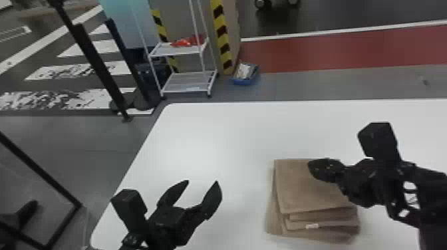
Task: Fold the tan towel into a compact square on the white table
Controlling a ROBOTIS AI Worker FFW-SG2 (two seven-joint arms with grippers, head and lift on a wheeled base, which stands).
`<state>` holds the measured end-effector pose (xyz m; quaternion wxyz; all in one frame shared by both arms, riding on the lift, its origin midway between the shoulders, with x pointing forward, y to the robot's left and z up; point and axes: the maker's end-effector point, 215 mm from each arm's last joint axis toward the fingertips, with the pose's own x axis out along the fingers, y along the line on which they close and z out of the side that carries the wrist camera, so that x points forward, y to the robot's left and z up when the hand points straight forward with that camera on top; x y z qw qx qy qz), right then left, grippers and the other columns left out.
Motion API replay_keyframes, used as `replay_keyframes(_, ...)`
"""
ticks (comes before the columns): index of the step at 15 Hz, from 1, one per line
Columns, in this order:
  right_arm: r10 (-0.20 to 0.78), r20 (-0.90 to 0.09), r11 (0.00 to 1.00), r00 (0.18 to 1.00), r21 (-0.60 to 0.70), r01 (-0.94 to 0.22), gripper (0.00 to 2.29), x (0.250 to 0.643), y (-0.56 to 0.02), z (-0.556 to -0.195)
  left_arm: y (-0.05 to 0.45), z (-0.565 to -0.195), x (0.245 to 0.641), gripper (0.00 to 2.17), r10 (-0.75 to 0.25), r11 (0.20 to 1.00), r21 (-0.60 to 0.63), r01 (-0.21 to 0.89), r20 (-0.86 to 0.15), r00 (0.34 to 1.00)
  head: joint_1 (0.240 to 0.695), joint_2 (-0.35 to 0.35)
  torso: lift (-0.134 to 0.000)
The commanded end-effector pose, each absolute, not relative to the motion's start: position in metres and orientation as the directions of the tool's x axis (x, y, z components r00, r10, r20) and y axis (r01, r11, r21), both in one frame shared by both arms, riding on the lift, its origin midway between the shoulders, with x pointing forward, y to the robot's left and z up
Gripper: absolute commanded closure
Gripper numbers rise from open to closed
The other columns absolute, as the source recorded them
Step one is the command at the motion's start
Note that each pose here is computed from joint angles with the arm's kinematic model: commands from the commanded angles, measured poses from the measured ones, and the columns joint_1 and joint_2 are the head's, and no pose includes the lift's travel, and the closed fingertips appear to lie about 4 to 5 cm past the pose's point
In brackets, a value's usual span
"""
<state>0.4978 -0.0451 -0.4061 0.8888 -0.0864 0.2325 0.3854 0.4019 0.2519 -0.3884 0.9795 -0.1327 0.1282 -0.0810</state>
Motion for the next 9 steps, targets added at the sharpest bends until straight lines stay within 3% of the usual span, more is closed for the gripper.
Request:
replay_keyframes(1,0.635,-0.448,0.718,0.629,0.041,-0.695,1.42,0.488,-0.069,-0.403,0.251,-0.384,0.396,0.09,-0.189,0.952,-0.280,0.124,-0.221,0.957,0.695,0.261,-0.123)
replay_keyframes(2,0.630,-0.458,0.726,0.628,0.060,-0.685,1.42,0.484,-0.075,-0.408,0.249,-0.381,0.394,0.09,-0.189,0.952,-0.280,0.124,-0.217,0.958,0.695,0.243,-0.123)
replay_keyframes(4,0.647,-0.388,0.732,0.656,0.074,-0.677,1.41,0.471,-0.083,-0.376,0.245,-0.373,0.388,0.09,-0.189,0.953,-0.273,0.131,-0.200,0.961,0.695,0.225,-0.123)
replay_keyframes(5,0.652,-0.310,0.744,0.692,0.082,-0.664,1.05,0.463,-0.093,-0.341,0.245,-0.365,0.384,0.09,-0.189,0.955,-0.265,0.136,-0.185,0.964,0.695,0.221,-0.123)
replay_keyframes(6,0.627,-0.255,0.769,0.736,0.054,-0.637,0.30,0.452,-0.106,-0.315,0.248,-0.342,0.380,0.09,-0.176,0.959,-0.244,0.145,-0.112,0.978,0.695,0.216,-0.123)
replay_keyframes(7,0.590,-0.235,0.797,0.772,0.017,-0.604,0.00,0.436,-0.114,-0.310,0.250,-0.325,0.374,0.09,-0.163,0.962,-0.228,0.147,-0.050,0.985,0.695,0.202,-0.123)
replay_keyframes(9,0.476,-0.023,0.872,0.879,-0.119,-0.475,0.00,0.405,-0.136,-0.277,0.243,-0.312,0.361,0.09,-0.144,0.973,-0.182,0.143,0.009,0.990,0.695,0.181,-0.123)
